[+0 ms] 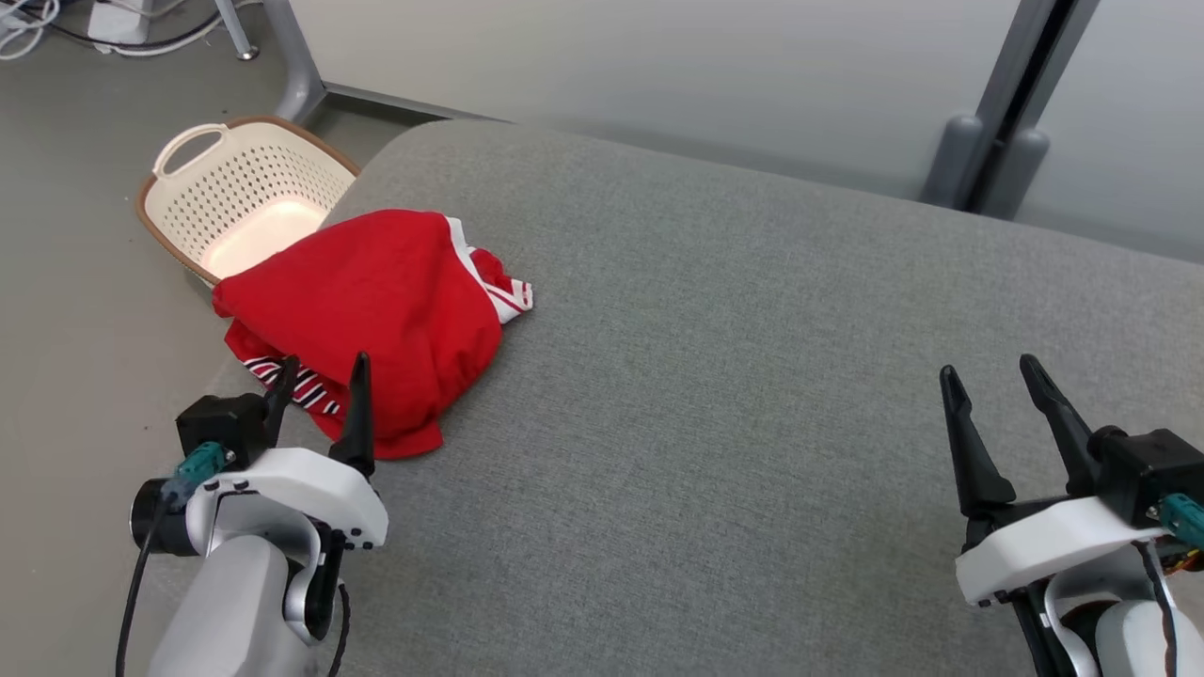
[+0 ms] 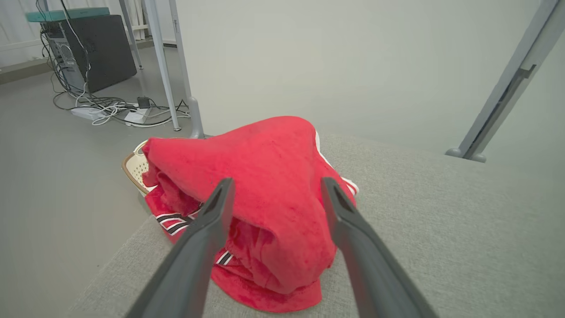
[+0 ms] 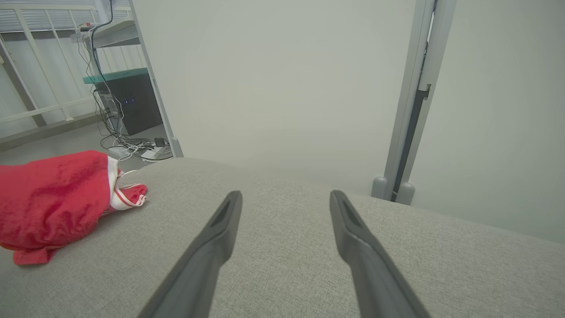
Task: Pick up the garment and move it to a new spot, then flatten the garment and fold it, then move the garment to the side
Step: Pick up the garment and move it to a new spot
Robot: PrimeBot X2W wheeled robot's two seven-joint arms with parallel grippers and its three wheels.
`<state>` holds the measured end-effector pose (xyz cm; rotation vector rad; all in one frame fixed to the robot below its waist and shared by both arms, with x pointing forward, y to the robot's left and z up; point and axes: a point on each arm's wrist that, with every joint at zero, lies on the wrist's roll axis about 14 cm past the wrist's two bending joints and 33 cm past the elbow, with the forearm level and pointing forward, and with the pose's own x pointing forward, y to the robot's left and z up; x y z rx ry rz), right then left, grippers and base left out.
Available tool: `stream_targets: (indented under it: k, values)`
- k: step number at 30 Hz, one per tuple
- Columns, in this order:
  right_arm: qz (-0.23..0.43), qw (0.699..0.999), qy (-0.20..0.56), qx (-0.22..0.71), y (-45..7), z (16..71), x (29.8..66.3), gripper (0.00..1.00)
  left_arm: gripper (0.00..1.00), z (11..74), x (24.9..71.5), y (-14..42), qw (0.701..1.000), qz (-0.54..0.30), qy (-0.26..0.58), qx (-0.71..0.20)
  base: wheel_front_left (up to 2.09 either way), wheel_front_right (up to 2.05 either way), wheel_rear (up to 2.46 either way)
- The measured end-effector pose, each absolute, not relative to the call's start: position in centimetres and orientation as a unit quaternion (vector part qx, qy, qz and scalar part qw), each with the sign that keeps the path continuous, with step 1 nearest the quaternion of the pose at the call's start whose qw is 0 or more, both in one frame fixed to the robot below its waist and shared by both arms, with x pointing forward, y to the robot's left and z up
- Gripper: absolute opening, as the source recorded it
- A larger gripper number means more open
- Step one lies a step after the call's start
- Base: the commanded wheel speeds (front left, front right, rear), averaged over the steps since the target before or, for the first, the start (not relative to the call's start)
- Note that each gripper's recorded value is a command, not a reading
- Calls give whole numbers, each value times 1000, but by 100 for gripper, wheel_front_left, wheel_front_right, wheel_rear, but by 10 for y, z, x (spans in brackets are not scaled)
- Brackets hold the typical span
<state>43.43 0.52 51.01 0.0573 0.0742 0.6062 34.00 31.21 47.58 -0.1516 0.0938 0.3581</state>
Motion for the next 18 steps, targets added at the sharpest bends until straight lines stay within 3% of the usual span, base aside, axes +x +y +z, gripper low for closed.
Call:
stream_targets:
  k: [12, 13, 14, 18]
  values:
    - [260, 963, 62, 30, -28, 482, 465, 100, 99, 384, 374, 308, 952, 186, 207, -129, 0, 0, 0]
    - [257, 964, 65, 30, -31, 480, 465, 100, 60, 381, 376, 308, 951, 185, 210, -130, 0, 0, 0]
    - [254, 964, 67, 31, -33, 478, 466, 100, 3, 380, 378, 307, 951, 183, 211, -130, 0, 0, 0]
    - [248, 966, 69, 32, -37, 475, 466, 100, 0, 386, 385, 309, 956, 181, 194, -128, 0, 0, 0]
